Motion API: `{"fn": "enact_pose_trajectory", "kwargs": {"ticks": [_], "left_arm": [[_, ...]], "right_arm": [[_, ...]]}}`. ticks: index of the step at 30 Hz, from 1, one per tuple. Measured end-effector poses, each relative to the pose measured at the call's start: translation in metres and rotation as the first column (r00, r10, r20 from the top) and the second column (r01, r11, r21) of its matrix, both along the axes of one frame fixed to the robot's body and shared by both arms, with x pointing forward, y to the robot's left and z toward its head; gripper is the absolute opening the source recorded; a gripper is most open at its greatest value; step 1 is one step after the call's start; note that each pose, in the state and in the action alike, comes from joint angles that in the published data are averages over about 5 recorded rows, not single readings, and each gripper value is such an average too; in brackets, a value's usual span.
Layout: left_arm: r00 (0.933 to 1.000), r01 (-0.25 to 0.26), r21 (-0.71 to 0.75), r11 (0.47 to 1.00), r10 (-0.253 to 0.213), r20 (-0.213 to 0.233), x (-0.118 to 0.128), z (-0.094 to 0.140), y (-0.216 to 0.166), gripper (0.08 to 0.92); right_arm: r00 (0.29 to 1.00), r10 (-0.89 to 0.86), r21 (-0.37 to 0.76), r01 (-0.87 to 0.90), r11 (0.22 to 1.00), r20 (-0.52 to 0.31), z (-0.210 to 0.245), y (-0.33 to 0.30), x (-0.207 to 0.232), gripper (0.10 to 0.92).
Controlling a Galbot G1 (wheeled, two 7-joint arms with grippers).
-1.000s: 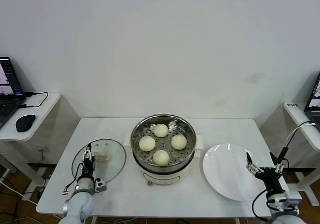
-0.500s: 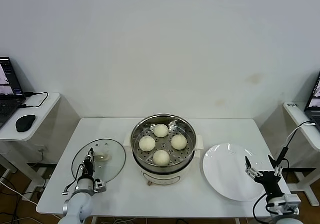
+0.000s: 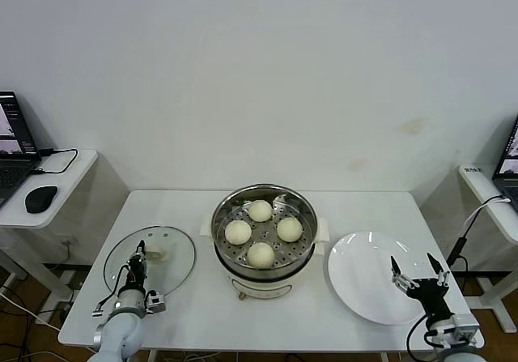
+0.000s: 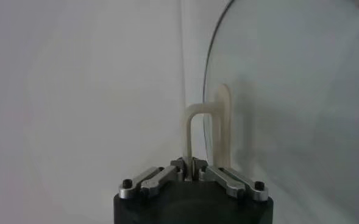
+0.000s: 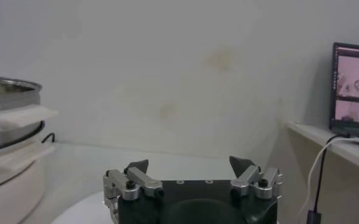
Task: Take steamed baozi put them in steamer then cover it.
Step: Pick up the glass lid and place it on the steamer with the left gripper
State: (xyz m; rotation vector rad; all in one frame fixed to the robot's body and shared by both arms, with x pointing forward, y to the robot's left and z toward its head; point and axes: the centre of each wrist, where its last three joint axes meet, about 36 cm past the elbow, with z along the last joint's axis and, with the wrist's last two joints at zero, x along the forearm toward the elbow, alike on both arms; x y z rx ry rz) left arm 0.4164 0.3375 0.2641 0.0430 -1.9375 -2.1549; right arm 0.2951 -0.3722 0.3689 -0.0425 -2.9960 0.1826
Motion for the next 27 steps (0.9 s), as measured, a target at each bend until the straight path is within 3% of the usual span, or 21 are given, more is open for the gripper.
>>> {"fn": "enact_pose_trajectory", "kwargs": {"ticks": [8, 15, 22, 27], "left_arm": [[0.9987, 0.008, 0.008, 1.000, -0.008, 0.051, -0.016, 0.036, -0.018, 0.142], [0.9943, -0.026, 0.019, 0.999, 0.024, 0.104, -0.030, 0.071, -0.035, 0.142], [0.9863, -0.062, 0.037, 0.997, 0.056, 0.155, -0.045, 0.111, -0.055, 0.142], [0.9754, -0.097, 0.060, 0.993, 0.083, 0.204, -0.051, 0.143, -0.075, 0.142]], "right_arm": [[1.000, 0.021, 0.002, -0.021, 1.000, 0.001, 0.000, 0.005, 0.006, 0.823], [0.999, 0.040, 0.011, -0.040, 0.999, 0.006, -0.005, 0.010, 0.013, 0.822], [0.998, 0.057, 0.018, -0.057, 0.998, 0.008, -0.009, 0.016, 0.020, 0.823], [0.998, 0.065, 0.023, -0.065, 0.998, 0.005, -0.011, 0.020, 0.023, 0.822]]}}
